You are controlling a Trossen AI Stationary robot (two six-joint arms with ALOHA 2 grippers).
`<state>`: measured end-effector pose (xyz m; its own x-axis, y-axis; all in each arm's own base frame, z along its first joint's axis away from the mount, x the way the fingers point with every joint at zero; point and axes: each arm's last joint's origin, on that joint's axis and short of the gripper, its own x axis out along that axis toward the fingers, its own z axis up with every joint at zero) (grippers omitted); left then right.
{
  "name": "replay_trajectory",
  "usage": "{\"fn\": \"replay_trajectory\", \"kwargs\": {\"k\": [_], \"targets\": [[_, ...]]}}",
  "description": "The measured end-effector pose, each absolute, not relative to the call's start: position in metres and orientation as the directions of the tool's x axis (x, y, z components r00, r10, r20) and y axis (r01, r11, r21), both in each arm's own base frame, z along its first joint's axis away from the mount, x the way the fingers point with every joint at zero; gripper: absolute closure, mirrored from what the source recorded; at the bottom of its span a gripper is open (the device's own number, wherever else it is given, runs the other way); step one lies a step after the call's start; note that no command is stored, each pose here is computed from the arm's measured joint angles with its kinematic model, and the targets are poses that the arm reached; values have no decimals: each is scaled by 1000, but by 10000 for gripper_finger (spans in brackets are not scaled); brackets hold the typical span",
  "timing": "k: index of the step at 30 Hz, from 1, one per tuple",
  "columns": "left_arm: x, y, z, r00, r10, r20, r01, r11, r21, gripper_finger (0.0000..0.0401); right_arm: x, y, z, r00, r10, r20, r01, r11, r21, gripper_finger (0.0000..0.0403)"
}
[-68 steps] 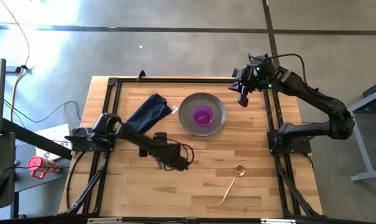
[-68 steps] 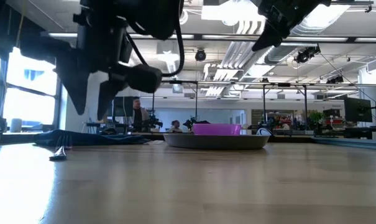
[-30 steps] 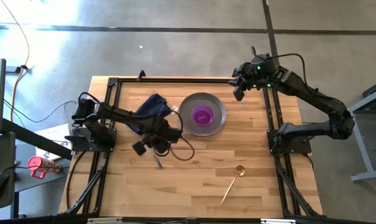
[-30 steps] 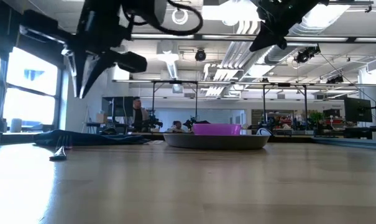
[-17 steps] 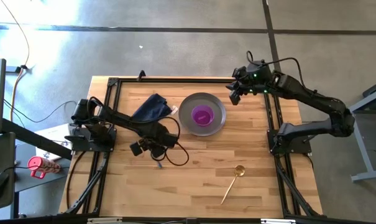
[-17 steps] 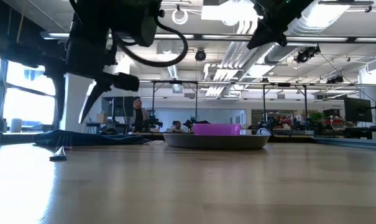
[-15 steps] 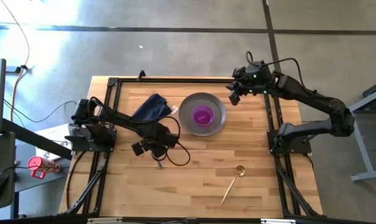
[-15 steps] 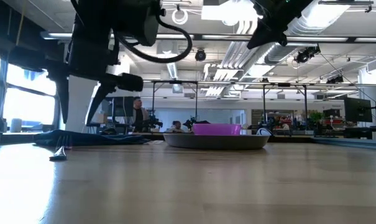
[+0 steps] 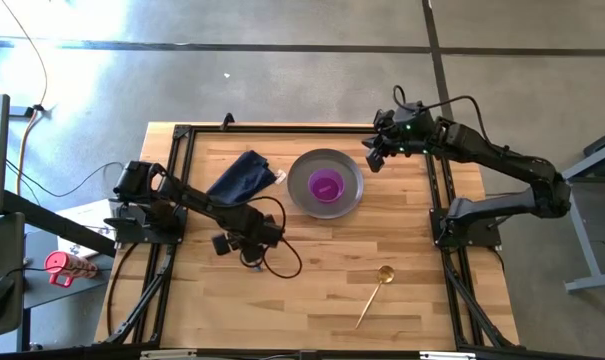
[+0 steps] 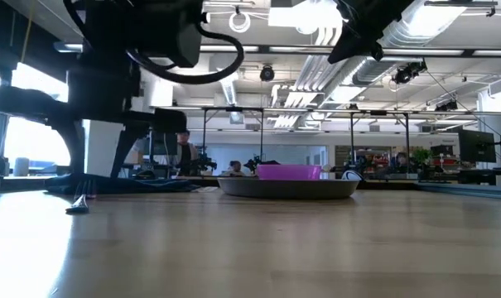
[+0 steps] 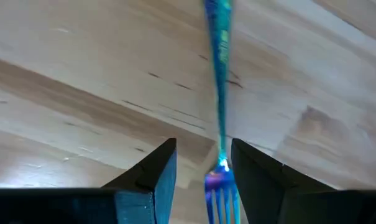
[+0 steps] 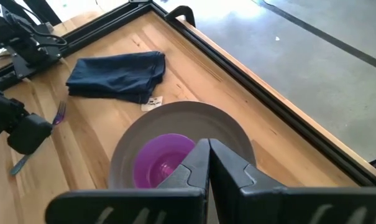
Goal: Set table place
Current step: Put the blue fork to the right of the gray plate
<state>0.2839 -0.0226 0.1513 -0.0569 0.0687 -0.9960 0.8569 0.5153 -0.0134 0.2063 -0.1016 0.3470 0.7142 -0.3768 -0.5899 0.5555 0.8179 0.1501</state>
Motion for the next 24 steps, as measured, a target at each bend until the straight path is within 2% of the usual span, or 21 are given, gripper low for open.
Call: {"fn": "replay_trajectory", "kwargs": {"k": [3, 10, 18, 21, 24], "targets": [[284, -23, 148, -40, 53, -998, 851, 525, -7, 262, 206, -102, 347, 714, -376, -590, 558, 815, 156, 403], [272, -22, 137, -91, 56, -994, 844, 535, -47, 261, 206, -102, 347, 714, -376, -590, 565, 808, 168, 403], [271, -22, 132, -60, 57, -997, 837, 547, -19, 267, 206, -102, 347, 714, -376, -590, 565, 808, 168, 403], [271, -22, 131, -55, 56, -997, 827, 562, -14, 293, 206, -102, 347, 715, -376, -590, 564, 808, 168, 403], [273, -22, 131, -41, 58, -997, 810, 587, 1, 348, 207, -100, 347, 716, -372, -590, 559, 812, 166, 403]]}}
